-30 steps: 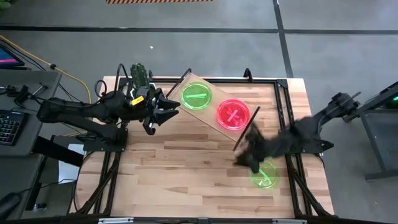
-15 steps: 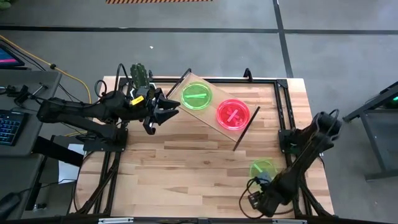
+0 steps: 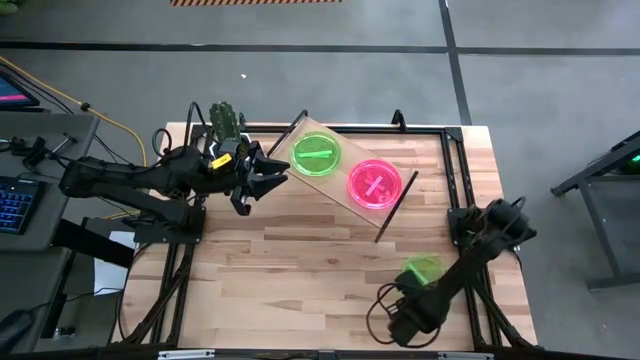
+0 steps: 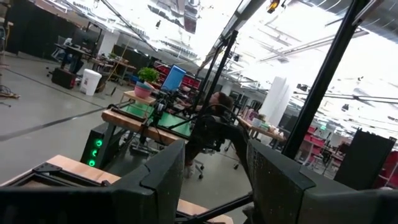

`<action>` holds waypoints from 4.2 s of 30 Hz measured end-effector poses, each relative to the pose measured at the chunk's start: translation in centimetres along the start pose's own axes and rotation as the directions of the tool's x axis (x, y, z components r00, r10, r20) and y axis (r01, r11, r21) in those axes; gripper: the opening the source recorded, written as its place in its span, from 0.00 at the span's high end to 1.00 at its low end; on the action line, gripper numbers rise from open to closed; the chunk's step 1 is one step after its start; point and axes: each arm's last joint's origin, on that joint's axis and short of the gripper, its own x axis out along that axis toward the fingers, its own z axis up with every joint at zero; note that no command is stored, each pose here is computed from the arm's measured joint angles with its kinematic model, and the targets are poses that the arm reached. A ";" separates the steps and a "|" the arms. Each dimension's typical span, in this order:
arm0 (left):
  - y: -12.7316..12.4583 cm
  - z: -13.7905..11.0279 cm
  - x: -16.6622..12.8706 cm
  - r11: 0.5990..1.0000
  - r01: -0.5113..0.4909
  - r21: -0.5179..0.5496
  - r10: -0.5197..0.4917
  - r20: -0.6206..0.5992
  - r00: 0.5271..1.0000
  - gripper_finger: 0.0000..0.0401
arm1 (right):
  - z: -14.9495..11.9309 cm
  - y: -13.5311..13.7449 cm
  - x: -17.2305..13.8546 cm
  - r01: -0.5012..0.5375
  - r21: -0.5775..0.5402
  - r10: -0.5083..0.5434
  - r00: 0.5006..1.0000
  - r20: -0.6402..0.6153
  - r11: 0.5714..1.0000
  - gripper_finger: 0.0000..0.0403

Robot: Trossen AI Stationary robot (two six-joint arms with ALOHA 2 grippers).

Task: Place and stack plates onto a shelf
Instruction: Stack the light green plate on top of the light green plate on the shelf

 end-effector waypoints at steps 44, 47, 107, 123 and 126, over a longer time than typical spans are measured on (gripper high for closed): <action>0.0 0.0 0.0 1.000 -0.006 -0.002 0.006 0.004 1.000 0.59 | 1.0 -5.2 -9.8 -0.370 -0.256 0.408 0.906 0.111 0.893 1.00; 0.0 0.0 0.0 1.000 -0.006 -0.002 0.006 0.003 1.000 0.59 | 1.1 -5.2 -9.7 -0.364 -0.230 0.397 0.910 0.118 0.903 1.00; 0.1 0.1 0.0 0.999 -0.050 -0.002 0.050 0.020 0.999 0.59 | 7.4 0.7 0.9 -0.327 0.045 0.314 0.933 0.174 0.944 1.00; 0.1 0.1 0.0 0.999 -0.050 -0.001 0.050 0.020 0.999 0.59 | 0.8 -5.3 -1.4 -0.218 0.053 0.209 0.968 0.137 0.974 1.00; 0.1 0.1 0.0 0.999 -0.050 -0.001 0.050 0.020 0.999 0.59 | -0.2 -7.4 -1.0 -0.351 0.141 0.327 0.930 0.171 0.925 1.00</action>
